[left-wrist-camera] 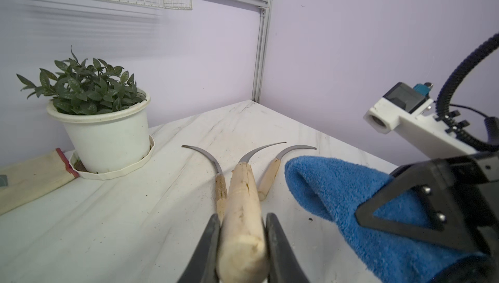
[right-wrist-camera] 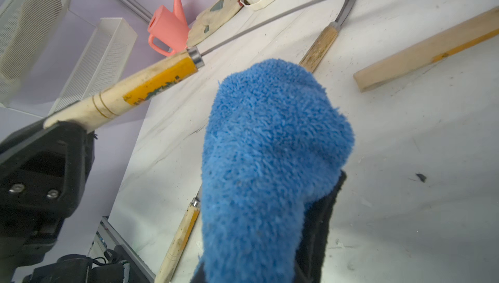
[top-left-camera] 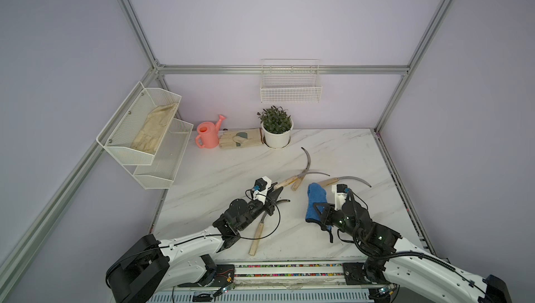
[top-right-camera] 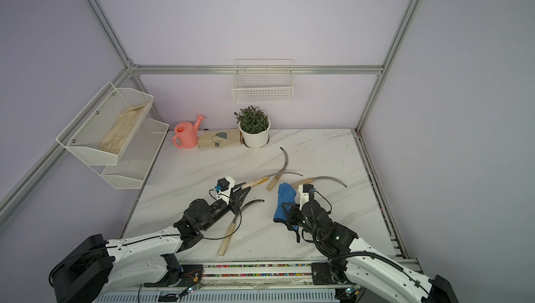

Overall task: Wipe small sickles with rags
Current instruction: Adjust the small sickle.

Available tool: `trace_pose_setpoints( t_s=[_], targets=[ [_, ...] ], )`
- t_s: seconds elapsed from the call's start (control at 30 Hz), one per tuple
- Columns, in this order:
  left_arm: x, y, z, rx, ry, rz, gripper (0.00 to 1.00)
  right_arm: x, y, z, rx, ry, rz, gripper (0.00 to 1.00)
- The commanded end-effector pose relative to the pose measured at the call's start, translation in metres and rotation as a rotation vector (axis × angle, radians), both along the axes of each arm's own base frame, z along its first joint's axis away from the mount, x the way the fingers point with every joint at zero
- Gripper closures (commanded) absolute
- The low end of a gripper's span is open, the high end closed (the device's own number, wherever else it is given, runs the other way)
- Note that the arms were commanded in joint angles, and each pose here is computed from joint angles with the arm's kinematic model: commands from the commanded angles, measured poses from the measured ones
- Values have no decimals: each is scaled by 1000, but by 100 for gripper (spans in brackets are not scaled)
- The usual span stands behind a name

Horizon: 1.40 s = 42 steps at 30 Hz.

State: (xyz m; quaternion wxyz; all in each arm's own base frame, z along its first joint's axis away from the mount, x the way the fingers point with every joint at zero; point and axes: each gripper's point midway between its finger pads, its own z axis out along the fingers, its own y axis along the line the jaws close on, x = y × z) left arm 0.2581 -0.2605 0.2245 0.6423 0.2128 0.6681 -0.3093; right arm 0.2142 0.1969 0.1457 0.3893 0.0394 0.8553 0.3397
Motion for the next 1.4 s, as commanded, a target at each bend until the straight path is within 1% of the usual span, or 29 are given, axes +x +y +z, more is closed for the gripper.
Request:
trace_pose_setpoints(
  t_s=[0.0,0.1,0.17,0.3,0.47,0.67,0.87,0.97,1.13,1.37],
  targets=[
    [3,5,9,-121,72,24,100,5,22,13,28,-54,29,100],
    [1,-2,6,-113,89,-13,100,12,34,7,28,-53,19,100],
    [-1,-9,4,-104,113,-48,100,19,39,1,30,-41,-7,100],
    [-7,-15,7,-109,124,-97,100,34,44,-3,16,-38,-61,100],
    [-8,-23,3,-73,176,-130,100,50,44,8,34,-63,-144,100],
    [-17,-41,1,-35,177,-240,100,68,50,25,20,-106,-191,100],
    [-24,-51,-1,-14,193,-310,100,84,59,54,-7,-181,-187,100],
    [-24,-54,-3,1,190,-323,100,91,60,68,-28,-223,-192,100],
    [-17,-56,-11,36,204,-302,100,95,56,75,-60,-237,-212,100],
    [-16,-70,-23,82,249,-351,100,97,66,89,-89,-298,-161,100]
  ],
)
